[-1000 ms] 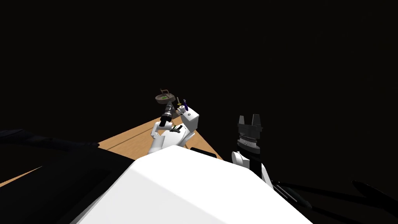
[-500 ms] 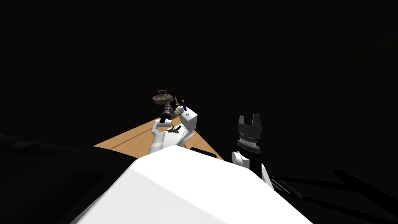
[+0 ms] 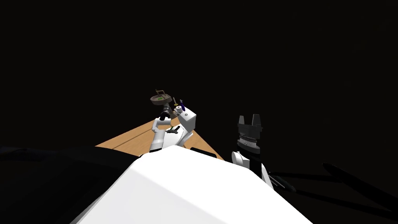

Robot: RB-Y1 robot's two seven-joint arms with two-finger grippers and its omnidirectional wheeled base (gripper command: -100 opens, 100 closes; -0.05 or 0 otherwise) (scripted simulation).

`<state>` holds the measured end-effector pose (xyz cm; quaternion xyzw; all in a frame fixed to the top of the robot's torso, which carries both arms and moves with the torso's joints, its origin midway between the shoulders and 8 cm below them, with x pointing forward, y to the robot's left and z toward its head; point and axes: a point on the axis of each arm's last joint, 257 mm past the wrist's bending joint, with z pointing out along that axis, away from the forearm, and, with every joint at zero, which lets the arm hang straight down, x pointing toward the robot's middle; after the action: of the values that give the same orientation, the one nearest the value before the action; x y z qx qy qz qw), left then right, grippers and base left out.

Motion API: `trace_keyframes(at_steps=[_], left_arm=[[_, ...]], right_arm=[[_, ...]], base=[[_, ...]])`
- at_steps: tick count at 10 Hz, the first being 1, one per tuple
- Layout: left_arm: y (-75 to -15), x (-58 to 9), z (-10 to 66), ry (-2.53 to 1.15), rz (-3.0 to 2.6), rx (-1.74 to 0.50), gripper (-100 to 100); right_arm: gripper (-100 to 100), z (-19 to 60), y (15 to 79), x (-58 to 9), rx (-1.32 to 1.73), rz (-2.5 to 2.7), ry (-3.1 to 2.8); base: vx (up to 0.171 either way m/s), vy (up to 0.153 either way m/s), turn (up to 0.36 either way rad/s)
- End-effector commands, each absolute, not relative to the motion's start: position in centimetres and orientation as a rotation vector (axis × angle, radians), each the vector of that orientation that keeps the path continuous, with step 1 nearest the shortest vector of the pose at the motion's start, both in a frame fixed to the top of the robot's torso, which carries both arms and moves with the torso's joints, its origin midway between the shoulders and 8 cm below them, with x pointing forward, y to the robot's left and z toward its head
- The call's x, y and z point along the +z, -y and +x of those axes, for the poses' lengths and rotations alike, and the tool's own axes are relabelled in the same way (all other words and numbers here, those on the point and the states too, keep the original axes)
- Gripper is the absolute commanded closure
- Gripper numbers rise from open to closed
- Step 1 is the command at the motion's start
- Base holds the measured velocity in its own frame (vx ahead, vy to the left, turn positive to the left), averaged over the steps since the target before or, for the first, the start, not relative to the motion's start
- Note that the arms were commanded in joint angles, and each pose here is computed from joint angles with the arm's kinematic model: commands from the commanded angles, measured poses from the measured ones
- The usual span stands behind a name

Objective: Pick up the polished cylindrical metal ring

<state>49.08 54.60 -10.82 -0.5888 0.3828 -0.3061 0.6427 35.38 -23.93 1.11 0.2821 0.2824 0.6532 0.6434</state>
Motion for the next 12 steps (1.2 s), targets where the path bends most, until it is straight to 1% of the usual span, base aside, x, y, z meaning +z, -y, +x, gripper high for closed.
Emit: trace_keyframes(at_steps=[1, 7, 12], left_arm=[[-55.6, -12.1, 49.6, -0.866, -1.408, -0.678, -100], [-57.0, -16.3, 50.8, -0.867, -1.609, -0.637, -100], [-56.7, -19.3, 51.6, -0.882, -1.748, -0.619, -100]], right_arm=[[0, 35.4, 23.9, 1.1, 1.488, 0.643, -0.643], [0, 35.4, 23.9, 1.1, 1.488, 0.643, -0.643], [0, 35.4, 23.9, 1.1, 1.488, 0.643, -0.643]], base=[[-0.001, -0.013, -0.066], [0.001, -0.008, -0.042], [0.004, -0.004, -0.031]])
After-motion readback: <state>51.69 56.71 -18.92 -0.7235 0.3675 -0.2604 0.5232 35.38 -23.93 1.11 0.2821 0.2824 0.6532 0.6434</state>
